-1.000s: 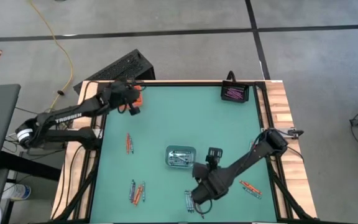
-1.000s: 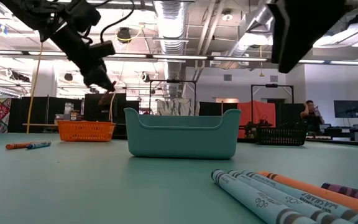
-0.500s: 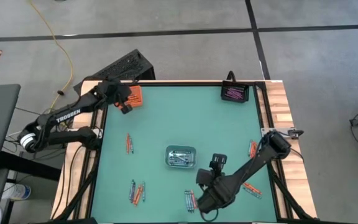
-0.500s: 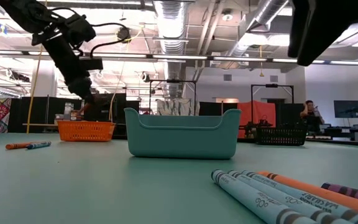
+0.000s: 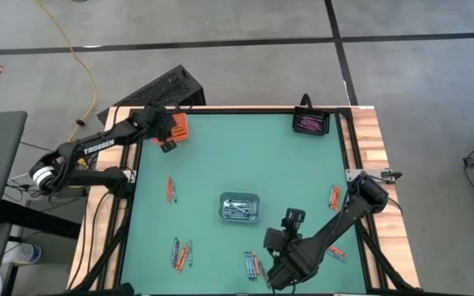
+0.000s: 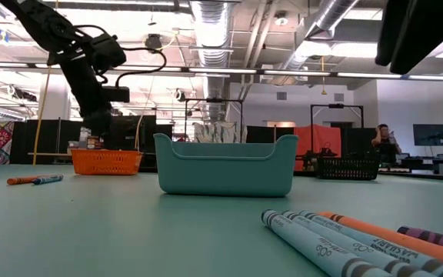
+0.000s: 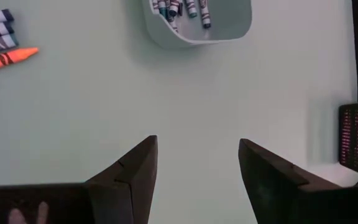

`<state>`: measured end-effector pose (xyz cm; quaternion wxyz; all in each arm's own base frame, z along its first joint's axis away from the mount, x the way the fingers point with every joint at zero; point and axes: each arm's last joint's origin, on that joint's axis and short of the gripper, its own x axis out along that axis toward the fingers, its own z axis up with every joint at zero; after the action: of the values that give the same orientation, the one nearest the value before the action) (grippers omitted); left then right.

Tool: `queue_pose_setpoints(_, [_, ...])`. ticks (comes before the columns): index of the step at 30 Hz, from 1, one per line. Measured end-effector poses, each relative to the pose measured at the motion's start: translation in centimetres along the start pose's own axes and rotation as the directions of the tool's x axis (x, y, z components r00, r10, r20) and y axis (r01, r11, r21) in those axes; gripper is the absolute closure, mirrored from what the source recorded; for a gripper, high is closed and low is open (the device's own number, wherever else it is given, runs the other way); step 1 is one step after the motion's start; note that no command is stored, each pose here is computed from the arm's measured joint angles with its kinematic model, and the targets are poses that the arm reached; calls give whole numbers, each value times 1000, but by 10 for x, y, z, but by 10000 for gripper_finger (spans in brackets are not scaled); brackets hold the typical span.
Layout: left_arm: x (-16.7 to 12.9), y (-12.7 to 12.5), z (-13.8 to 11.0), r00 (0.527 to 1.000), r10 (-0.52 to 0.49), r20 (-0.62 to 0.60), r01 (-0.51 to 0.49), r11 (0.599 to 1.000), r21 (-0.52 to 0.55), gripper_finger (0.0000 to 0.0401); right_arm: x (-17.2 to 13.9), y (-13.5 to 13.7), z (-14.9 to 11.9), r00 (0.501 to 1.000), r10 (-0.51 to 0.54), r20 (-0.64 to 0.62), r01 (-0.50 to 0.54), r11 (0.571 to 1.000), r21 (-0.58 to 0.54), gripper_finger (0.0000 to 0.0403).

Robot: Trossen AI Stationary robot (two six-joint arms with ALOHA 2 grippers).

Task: Sort crayons
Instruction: Put the light blue crayon into the blue bin

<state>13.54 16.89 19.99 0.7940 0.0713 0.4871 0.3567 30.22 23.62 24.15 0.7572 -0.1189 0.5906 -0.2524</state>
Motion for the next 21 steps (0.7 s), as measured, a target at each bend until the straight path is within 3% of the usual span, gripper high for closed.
queue_pose_setpoints(6, [0, 1, 1, 1000, 28, -2, -28, 1000, -10, 274, -1, 1, -1, 1000, 1, 2, -1, 1000, -1, 184])
queue_pose_setpoints(12, [-10, 0, 4, 998, 49, 36, -49, 999, -17, 265, -1, 1, -1, 1000, -4, 10, 4, 1000, -6, 184])
queue_pose_setpoints(21, [-43, -22, 13, 987, -16, 163, 13, 1000, 17, 266, -3, 6, 3, 995, 8, 101, 7, 990, -142, 184])
